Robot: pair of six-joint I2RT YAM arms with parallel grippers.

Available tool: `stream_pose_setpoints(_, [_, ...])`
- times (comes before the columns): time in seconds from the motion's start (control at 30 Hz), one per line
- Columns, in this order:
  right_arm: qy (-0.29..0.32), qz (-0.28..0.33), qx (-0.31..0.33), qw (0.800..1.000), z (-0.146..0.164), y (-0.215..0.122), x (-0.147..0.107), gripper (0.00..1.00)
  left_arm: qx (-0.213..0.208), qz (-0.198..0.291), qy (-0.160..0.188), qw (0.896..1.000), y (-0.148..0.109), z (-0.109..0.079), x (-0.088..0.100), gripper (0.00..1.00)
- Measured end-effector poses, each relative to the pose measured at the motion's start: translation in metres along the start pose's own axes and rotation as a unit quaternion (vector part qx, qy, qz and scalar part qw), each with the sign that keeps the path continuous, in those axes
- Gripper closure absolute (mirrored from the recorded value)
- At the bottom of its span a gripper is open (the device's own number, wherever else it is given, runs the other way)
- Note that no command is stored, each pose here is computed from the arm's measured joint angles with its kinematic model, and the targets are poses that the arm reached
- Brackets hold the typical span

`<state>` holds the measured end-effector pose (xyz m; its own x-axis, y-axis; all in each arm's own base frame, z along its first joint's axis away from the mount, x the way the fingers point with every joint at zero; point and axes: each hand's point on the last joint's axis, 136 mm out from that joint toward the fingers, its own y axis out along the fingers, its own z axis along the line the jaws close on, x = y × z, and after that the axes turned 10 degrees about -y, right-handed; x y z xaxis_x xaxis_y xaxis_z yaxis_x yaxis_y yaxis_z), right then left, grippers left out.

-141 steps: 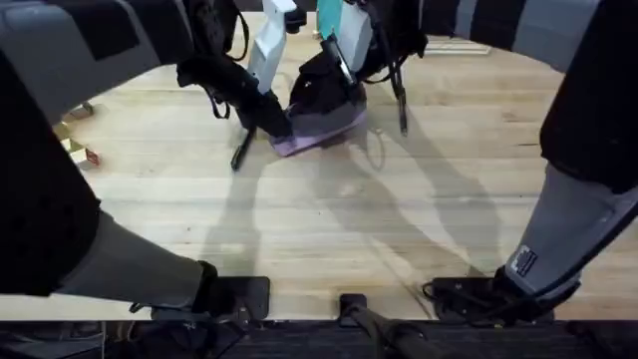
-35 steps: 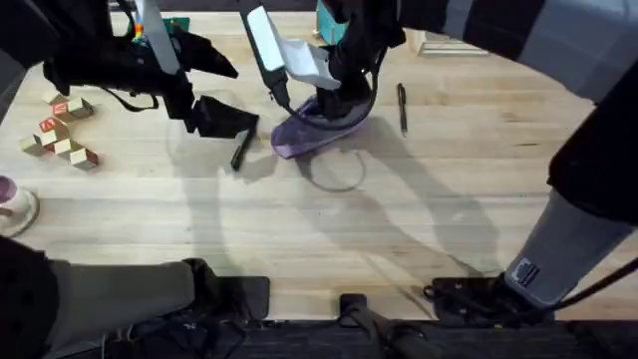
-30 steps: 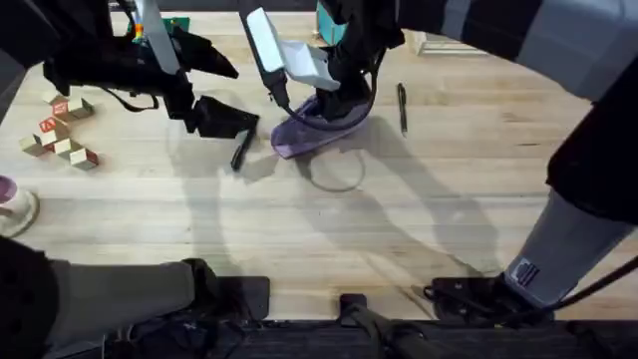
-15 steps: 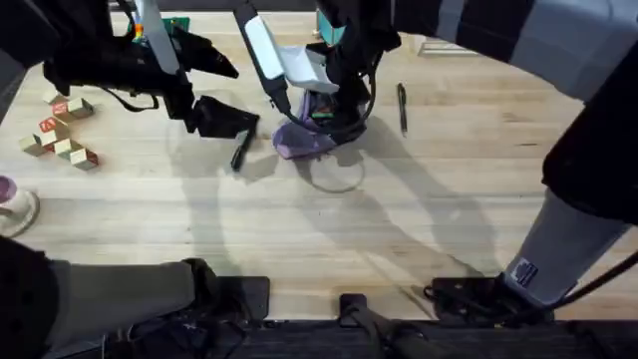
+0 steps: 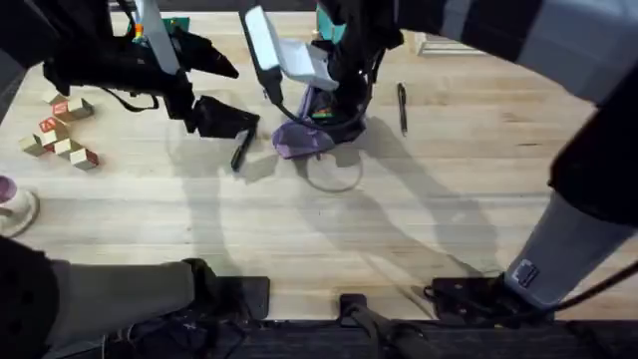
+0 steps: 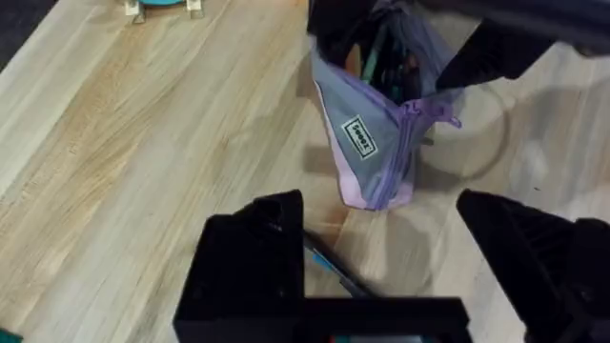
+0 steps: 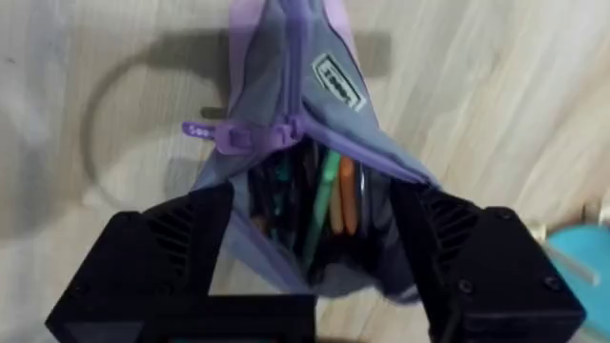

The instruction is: Unzip the bag, pick up the pens from the table one at a time and place them inside, then zip the bag closed.

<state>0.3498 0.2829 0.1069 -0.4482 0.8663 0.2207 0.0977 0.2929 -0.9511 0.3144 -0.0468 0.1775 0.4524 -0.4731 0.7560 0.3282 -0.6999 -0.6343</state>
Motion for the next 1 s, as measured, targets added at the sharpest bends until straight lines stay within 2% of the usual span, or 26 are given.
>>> stream_pose_setpoints(0.13, [0.069,0.026,-0.042,0.996,-0.007,-0.031,-0.003,0.005,0.000,0.000,0.000,1.000,0.000,0.000,0.000,0.008])
stream_pose_setpoints(0.23, [0.140,0.039,-0.090,0.985,-0.013,-0.065,-0.007,0.005,0.000,0.000,0.000,1.000,0.000,0.000,0.000,0.007])
stream_pose_setpoints(0.43, [0.297,0.056,-0.142,0.943,-0.012,-0.107,-0.030,0.006,0.000,0.000,0.000,1.000,0.000,0.000,0.000,0.007])
stream_pose_setpoints(0.6, [0.442,0.087,-0.161,0.878,-0.003,-0.118,-0.067,0.006,0.000,0.000,0.000,1.000,0.000,0.000,0.000,0.008])
stream_pose_setpoints(0.8, [0.603,0.109,-0.180,0.769,0.009,-0.129,-0.116,0.006,0.000,0.000,0.000,1.000,0.000,0.000,0.000,0.008])
stream_pose_setpoints(1.0, [0.695,0.108,-0.200,0.682,0.015,-0.139,-0.153,0.005,0.000,0.000,0.000,1.000,0.000,0.000,0.000,0.007])
